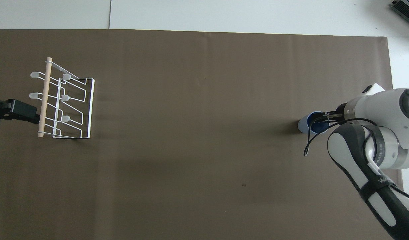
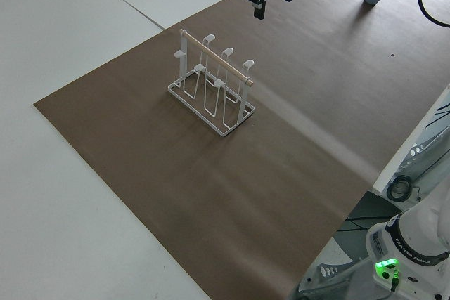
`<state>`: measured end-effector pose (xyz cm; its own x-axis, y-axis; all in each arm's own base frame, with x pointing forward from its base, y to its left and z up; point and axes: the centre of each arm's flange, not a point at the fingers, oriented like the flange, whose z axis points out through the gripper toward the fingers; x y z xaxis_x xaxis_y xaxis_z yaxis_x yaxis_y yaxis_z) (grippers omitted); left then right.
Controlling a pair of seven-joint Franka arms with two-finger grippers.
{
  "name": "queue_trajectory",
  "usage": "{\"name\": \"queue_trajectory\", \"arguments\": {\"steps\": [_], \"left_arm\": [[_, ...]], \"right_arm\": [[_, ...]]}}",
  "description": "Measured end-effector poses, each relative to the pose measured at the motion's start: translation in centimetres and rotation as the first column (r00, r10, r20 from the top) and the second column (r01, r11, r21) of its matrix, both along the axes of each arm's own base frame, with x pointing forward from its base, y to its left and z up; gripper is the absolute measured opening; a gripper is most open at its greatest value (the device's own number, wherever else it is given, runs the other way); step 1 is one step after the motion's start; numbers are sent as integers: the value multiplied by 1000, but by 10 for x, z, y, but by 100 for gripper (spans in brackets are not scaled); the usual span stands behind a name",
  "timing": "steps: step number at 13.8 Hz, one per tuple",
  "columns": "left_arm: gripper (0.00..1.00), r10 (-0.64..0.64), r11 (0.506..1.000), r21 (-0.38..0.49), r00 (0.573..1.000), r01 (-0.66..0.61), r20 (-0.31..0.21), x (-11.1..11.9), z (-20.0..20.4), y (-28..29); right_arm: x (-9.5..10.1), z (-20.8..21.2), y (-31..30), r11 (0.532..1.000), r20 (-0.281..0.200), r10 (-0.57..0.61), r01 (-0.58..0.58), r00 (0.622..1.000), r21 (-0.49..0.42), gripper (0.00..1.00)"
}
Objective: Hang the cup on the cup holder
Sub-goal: 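Reach the right gripper to the blue cup rim and grasp it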
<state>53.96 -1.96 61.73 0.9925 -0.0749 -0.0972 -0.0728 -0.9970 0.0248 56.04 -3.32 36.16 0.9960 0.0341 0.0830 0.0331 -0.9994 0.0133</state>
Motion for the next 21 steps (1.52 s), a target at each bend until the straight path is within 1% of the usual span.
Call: {"name": "queue_trajectory", "arguments": {"steps": [6,11,12,13,14,15,17,18,19,20,21], "left_arm": [[100,0,1000,0,1000,0,0,0,0,0],[100,0,1000,0,1000,0,0,0,0,0],[100,0,1000,0,1000,0,0,0,0,0],[100,0,1000,0,1000,0,0,0,0,0],[100,0,1000,0,1000,0,0,0,0,0],[100,0,1000,0,1000,0,0,0,0,0],[100,0,1000,0,1000,0,0,0,0,0],[100,0,1000,0,1000,0,0,0,0,0],[100,0,1000,0,1000,0,0,0,0,0],[100,0,1000,0,1000,0,0,0,0,0],[100,0,1000,0,1000,0,0,0,0,0]], "right_arm": [[-2,-3,0,1000,-6,13,-13,1000,-1,100],[-1,2,-3,1000,2,13,-13,1000,2,100],[0,3,-3,1000,5,12,-12,1000,21,100],[0,4,-3,999,9,12,-12,1000,50,96],[0,4,-3,997,13,19,-19,1000,74,96],[0,4,-4,996,16,24,-25,1000,83,89],[0,4,-6,996,16,22,-23,1000,84,69],[0,4,-7,996,17,21,-22,1000,84,68],[0,4,-8,996,16,19,-21,1000,84,63],[0,4,-9,996,16,19,-20,1000,84,63],[0,4,-9,996,16,18,-20,1000,84,58]]}}
